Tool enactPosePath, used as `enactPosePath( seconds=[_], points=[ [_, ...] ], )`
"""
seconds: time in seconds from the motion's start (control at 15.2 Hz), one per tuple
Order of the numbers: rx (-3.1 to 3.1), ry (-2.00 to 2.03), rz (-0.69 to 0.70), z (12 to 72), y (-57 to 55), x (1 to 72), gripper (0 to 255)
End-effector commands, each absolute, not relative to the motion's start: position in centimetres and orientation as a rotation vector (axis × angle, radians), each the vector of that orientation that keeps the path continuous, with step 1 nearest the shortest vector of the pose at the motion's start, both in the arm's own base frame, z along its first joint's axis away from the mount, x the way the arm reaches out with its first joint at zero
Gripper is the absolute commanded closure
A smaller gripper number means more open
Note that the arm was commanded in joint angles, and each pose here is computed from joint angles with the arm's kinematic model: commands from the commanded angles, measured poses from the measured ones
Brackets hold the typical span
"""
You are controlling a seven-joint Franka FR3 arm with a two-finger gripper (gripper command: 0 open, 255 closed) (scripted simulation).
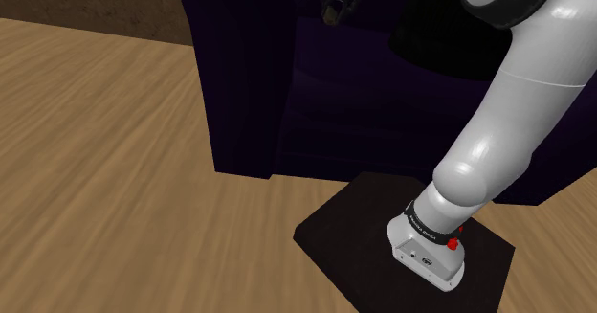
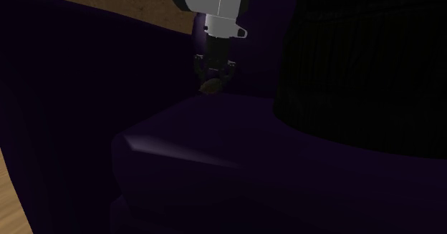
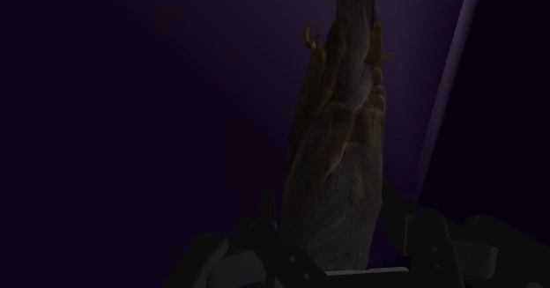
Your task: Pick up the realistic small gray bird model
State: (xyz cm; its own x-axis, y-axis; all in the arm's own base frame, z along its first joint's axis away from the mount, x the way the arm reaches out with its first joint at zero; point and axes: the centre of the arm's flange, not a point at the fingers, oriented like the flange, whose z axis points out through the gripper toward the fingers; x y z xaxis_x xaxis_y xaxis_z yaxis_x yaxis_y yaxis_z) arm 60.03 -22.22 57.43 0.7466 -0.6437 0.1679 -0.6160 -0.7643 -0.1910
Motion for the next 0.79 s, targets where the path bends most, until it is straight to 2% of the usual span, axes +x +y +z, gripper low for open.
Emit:
enactPosePath(
  seconds=[0.0,0.73],
  points=[
    [-2.82,1.021,-0.34,58.5,-22.3,60.0,255],
    [-2.82,1.021,-0.34,63.3,-22.3,60.0,255]
  ],
)
